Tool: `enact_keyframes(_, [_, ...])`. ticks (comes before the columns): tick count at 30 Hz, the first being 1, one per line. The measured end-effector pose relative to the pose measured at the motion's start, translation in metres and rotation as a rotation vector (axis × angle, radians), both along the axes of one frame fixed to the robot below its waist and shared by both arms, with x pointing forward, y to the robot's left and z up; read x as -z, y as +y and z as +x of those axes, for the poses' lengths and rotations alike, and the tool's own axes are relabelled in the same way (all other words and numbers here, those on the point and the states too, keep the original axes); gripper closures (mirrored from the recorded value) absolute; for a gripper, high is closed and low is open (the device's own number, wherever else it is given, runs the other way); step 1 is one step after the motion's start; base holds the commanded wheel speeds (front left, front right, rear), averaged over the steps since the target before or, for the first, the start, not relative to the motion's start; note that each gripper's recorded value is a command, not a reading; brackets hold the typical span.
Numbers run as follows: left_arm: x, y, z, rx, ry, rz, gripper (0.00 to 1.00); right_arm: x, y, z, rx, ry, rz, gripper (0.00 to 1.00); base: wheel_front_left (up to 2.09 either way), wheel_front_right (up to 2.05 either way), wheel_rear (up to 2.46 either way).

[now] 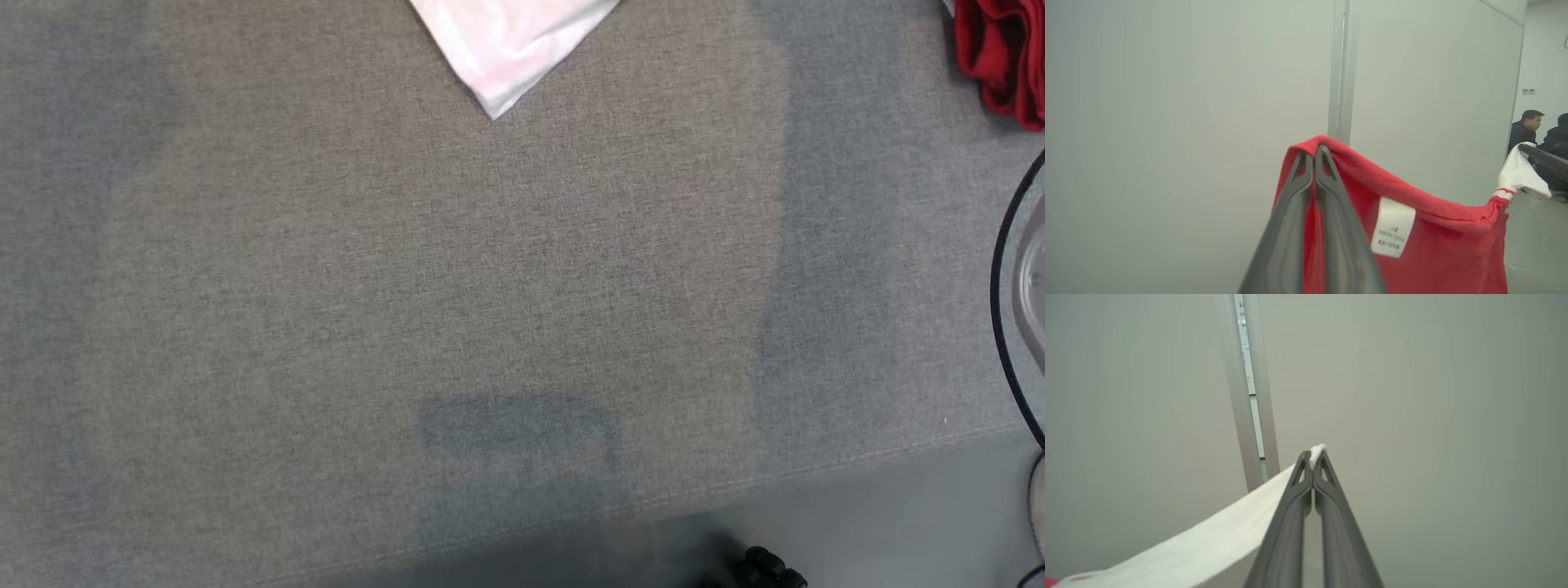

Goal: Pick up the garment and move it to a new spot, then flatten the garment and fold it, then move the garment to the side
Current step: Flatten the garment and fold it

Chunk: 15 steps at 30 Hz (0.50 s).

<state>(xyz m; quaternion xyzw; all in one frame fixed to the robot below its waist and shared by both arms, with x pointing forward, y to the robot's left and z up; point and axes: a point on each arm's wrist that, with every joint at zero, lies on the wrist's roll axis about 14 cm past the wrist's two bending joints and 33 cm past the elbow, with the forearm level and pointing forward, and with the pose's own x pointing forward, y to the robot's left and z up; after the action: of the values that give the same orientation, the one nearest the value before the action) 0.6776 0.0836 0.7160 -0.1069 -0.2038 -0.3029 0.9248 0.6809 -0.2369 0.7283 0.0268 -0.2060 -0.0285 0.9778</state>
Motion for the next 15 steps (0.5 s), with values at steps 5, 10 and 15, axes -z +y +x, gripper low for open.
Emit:
enact_keyframes(5, [-0.020,0.007,0.007,-0.045,-0.102,-0.100,1.00,-0.037,-0.018,-0.008,0.063,-0.144,0.010,1.00,0.00,0.00,0.00])
enact_keyframes(10, [-0.039,0.019,0.004,-0.094,-0.153,-0.148,1.00,-0.087,-0.010,-0.024,0.066,-0.303,0.002,1.00,0.00,0.00,0.00])
enact_keyframes(15, [-0.011,0.026,0.011,-0.117,-0.095,-0.152,1.00,-0.081,0.008,-0.015,0.029,-0.294,-0.039,1.00,0.00,0.00,0.00])
